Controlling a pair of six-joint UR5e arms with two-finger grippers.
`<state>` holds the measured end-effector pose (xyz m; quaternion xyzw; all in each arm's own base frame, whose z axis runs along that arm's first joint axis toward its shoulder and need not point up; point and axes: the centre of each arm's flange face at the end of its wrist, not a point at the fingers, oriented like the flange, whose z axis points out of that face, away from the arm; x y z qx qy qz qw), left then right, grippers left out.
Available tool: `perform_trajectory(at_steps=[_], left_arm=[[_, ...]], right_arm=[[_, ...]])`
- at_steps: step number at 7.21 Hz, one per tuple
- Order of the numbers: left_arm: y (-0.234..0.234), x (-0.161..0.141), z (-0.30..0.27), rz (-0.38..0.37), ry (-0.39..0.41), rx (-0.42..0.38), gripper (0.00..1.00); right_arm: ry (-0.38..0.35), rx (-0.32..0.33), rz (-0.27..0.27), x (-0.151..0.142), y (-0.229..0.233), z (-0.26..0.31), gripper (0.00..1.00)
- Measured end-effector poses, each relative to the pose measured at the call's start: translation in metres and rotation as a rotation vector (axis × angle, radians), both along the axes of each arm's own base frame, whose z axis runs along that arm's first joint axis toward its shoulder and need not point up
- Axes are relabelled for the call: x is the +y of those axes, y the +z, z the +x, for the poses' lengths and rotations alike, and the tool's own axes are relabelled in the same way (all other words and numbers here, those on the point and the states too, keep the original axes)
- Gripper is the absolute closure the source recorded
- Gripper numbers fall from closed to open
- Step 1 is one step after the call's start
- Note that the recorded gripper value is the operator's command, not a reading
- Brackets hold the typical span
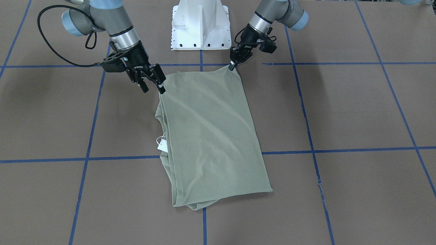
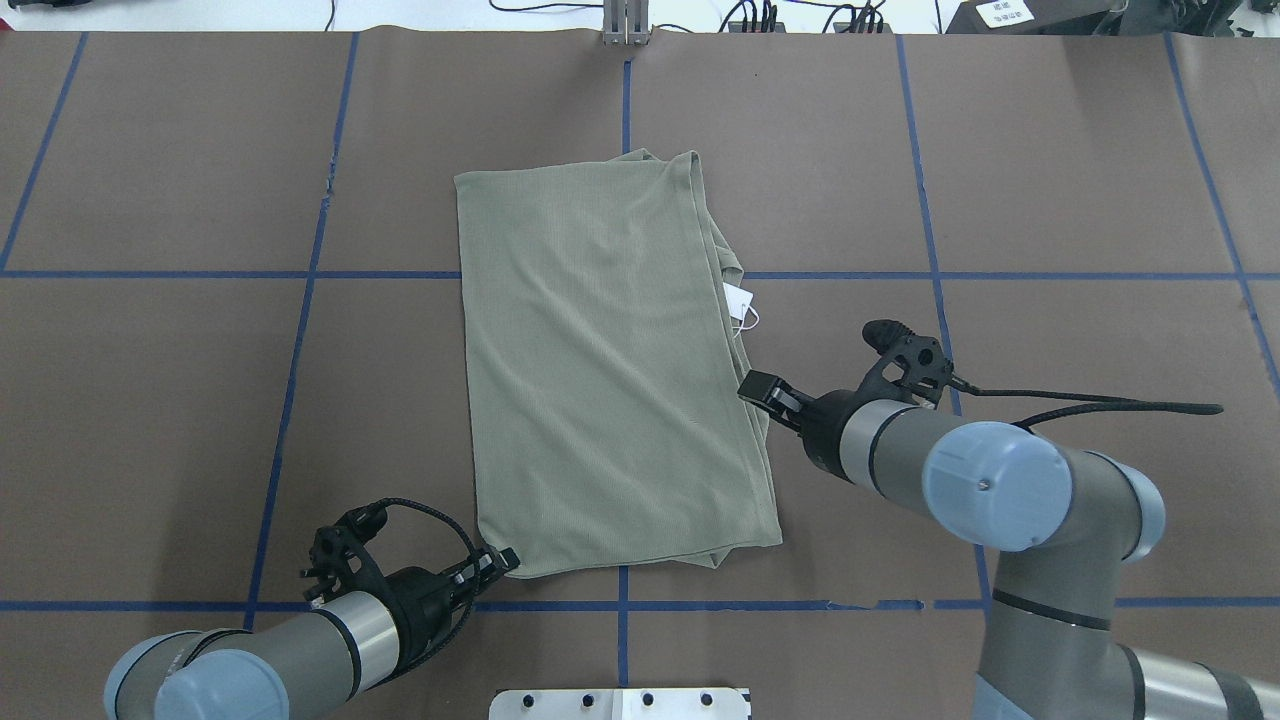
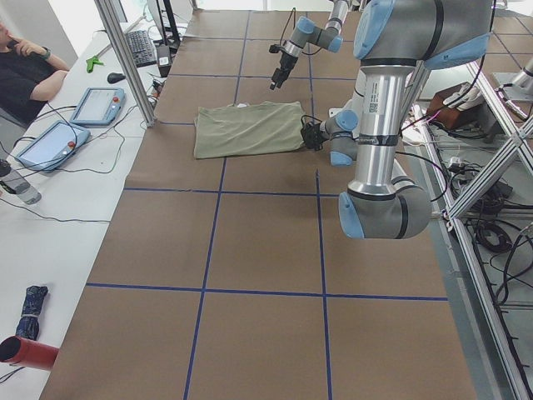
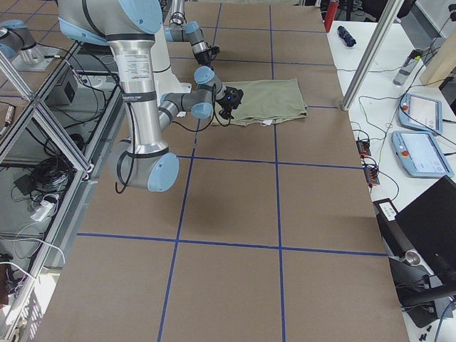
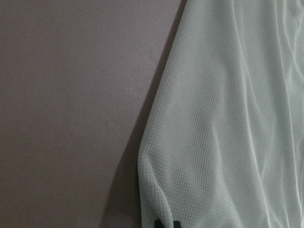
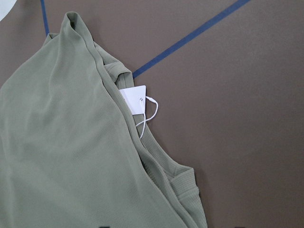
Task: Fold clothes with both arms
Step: 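Lower the right gripper to the shirt's other near corner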
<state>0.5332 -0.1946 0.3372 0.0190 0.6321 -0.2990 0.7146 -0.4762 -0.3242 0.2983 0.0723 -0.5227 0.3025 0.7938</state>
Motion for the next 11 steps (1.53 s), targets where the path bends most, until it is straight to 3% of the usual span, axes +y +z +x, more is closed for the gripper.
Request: perform_trajectory(at_steps=[2, 4, 8, 10, 11], left_arm=[[-0.004, -0.001, -0.002, 0.002, -0.002, 0.008, 1.00], [-0.005, -0.002, -0.003, 0.002, -0.003, 0.011, 1.00], [-0.003, -0.001, -0.002, 0.002, -0.001, 0.006, 1.00], [-0.001, 0.000, -0.001, 0.002, 0.000, 0.004, 1.00], [-0.001, 0.000, -0.001, 0.002, 0.000, 0.003, 1.00]], right_arm=[[-0.003, 0.053, -0.046, 0.028, -0.024, -0.038, 0.14], [-0.018, 0.097, -0.039, 0.068, -0.018, -0.067, 0.11], [-0.034, 0.185, -0.027, 0.088, 0.001, -0.085, 0.11], [-0.035, 0.191, -0.026, 0.088, 0.002, -0.087, 0.23], [-0.033, 0.192, -0.027, 0.088, 0.003, -0.088, 0.42]])
